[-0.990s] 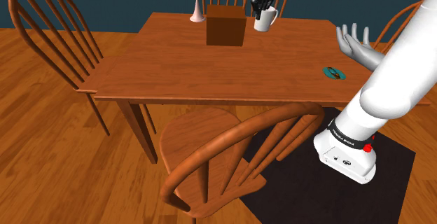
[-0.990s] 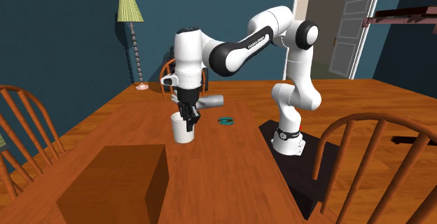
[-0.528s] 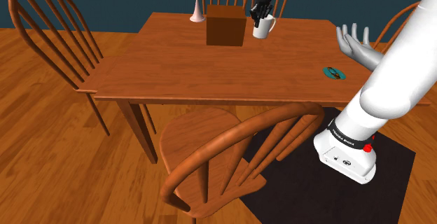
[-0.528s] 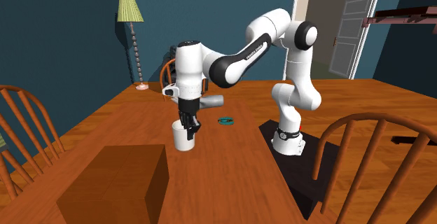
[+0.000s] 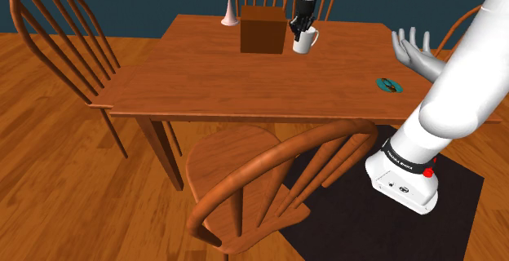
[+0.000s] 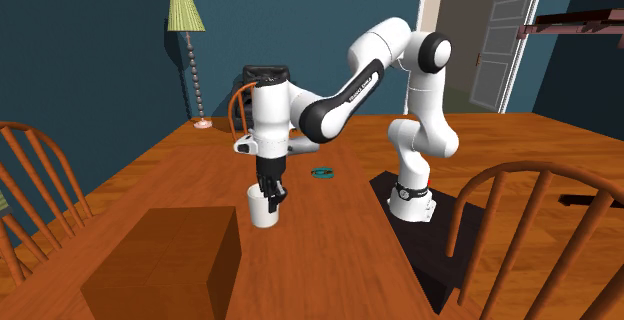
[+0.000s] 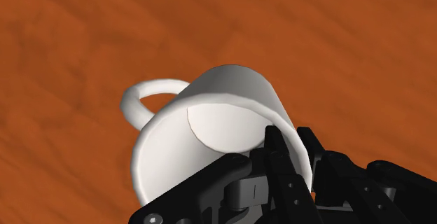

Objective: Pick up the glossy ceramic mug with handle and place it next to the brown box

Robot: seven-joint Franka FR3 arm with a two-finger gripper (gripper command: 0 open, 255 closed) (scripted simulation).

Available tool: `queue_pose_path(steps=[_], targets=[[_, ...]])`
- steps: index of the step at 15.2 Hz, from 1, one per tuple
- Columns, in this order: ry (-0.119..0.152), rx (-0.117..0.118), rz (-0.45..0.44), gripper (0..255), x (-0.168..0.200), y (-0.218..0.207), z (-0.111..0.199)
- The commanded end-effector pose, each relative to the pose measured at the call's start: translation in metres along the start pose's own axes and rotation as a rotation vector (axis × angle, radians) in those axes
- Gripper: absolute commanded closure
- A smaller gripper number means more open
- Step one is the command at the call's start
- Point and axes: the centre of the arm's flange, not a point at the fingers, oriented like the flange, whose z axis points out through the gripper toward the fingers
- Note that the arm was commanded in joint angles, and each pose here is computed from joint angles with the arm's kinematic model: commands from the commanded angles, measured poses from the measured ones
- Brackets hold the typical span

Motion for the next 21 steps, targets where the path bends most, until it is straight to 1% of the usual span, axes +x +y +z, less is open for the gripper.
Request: queue_pose_path(steps=[1, 7, 14, 15, 20, 21], targets=[[0.001, 0.000, 0.000, 255, 0.000, -0.001, 0.011], [0.001, 0.000, 0.000, 255, -0.002, -0.003, 0.041], [0.001, 0.000, 0.000, 255, -0.002, -0.003, 0.041], [0.001, 0.000, 0.000, 0, -0.002, -0.003, 0.041], [0.001, 0.000, 0.000, 0, -0.002, -0.003, 0.041], [0.001, 0.000, 0.000, 0, -0.002, -0.003, 0.028]])
